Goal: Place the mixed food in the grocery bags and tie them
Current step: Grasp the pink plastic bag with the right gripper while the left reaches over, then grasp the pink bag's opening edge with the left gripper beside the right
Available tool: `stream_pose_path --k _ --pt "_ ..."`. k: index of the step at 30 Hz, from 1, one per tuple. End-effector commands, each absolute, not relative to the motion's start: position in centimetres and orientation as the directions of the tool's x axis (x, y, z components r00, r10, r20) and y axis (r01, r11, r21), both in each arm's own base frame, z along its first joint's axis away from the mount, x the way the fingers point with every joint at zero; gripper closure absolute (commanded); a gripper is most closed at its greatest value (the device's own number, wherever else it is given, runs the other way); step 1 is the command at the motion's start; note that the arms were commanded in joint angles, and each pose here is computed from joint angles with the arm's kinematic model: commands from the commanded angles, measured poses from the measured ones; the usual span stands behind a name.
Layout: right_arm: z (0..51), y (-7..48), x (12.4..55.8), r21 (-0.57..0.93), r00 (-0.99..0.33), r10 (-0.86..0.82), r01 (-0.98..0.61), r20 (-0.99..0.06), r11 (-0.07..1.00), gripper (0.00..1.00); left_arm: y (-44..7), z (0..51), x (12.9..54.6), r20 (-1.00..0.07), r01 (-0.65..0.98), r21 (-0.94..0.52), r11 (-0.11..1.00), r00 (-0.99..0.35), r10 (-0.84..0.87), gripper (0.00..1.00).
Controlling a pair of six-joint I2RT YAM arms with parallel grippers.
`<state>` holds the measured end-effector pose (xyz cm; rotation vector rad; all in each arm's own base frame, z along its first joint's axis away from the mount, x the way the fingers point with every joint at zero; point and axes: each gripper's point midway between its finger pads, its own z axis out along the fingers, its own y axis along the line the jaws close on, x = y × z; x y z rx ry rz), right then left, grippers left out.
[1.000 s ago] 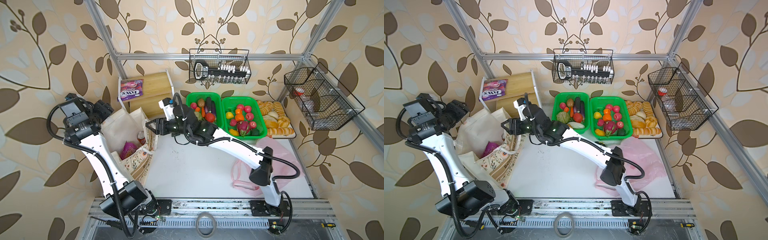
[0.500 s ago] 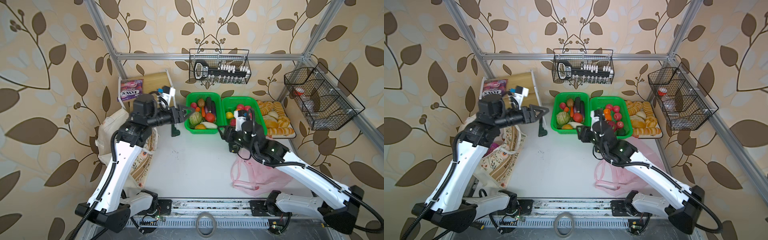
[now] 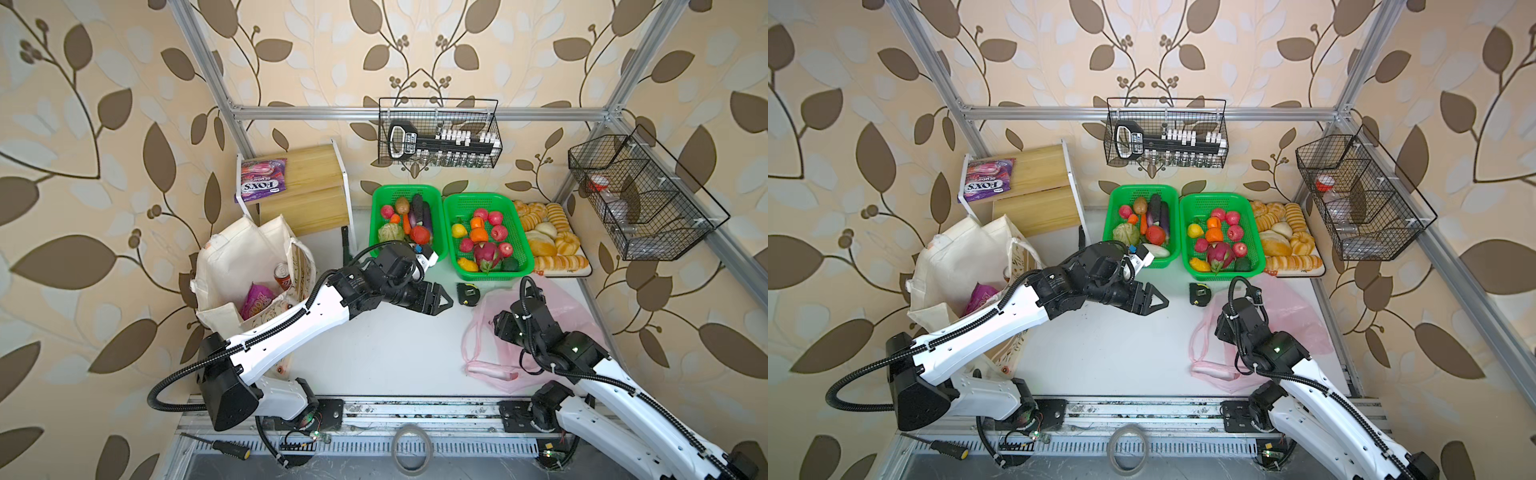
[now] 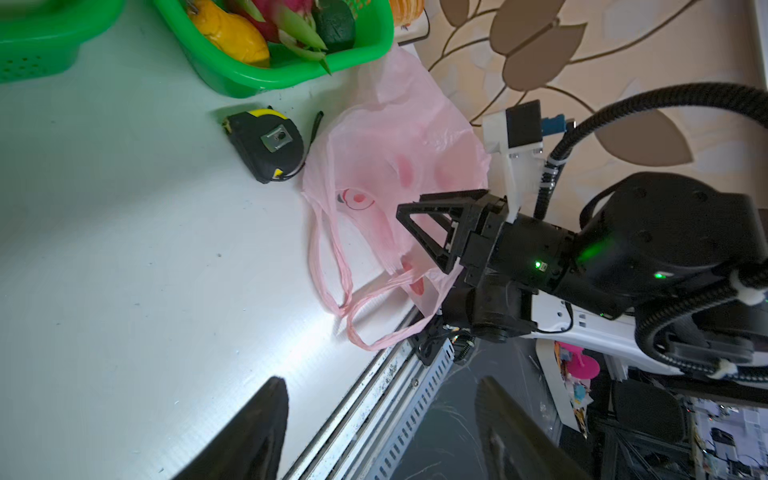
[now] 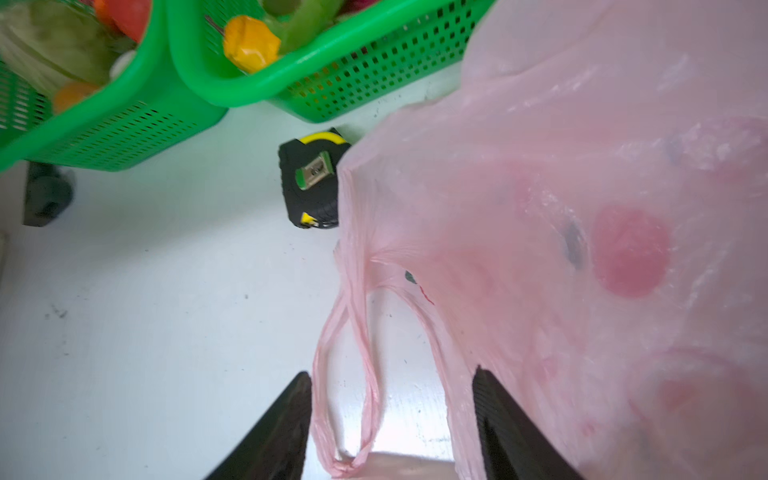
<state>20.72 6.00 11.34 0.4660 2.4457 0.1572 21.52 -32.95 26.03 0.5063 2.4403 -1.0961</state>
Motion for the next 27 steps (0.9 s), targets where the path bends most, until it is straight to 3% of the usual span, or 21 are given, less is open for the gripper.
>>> stream_pose_path --k 1,9,16,19,21,24,26,27 --pt "9.4 4.5 19.9 0.135 -0.751 0.377 0.365 -0.542 0.921 0.38 -31.2 27.6 22.8 -0.597 0.511 -0.522 0.683 -0.791 0.136 0.26" --pt "7.1 4.2 20.2 0.069 -0.783 0.344 0.363 -0.518 0.929 0.37 -30.7 24.2 21.4 -0.545 0.496 -0.521 0.695 -0.82 0.177 0.25" --pt "5.2 4.5 20.8 -0.012 -0.832 0.288 0.334 -0.474 0.943 0.37 -31.1 24.8 22.4 -0.577 0.503 -0.508 0.7 -0.802 0.157 0.24" --pt "4.5 3.7 20.8 -0.079 -0.841 0.268 0.342 -0.469 0.936 0.42 -31.5 25.1 22.7 -0.586 0.514 -0.505 0.694 -0.794 0.161 0.24" --pt "4.4 3.4 21.0 -0.096 -0.836 0.267 0.352 -0.481 0.931 0.54 -31.7 25.1 22.7 -0.586 0.519 -0.506 0.689 -0.793 0.168 0.24" --pt "5.0 3.2 21.3 -0.093 -0.821 0.265 0.357 -0.505 0.93 0.87 -31.7 24.5 22.7 -0.578 0.523 -0.5 0.69 -0.795 0.182 0.24" --pt "6.3 3.6 21.5 -0.071 -0.811 0.257 0.343 -0.526 0.936 1.0 -31.6 24.1 22.7 -0.578 0.524 -0.492 0.695 -0.794 0.189 0.24" --pt "7.1 3.9 21.6 -0.054 -0.804 0.252 0.332 -0.539 0.942 1.0 -31.5 24.0 22.7 -0.58 0.527 -0.487 0.697 -0.791 0.194 0.24"
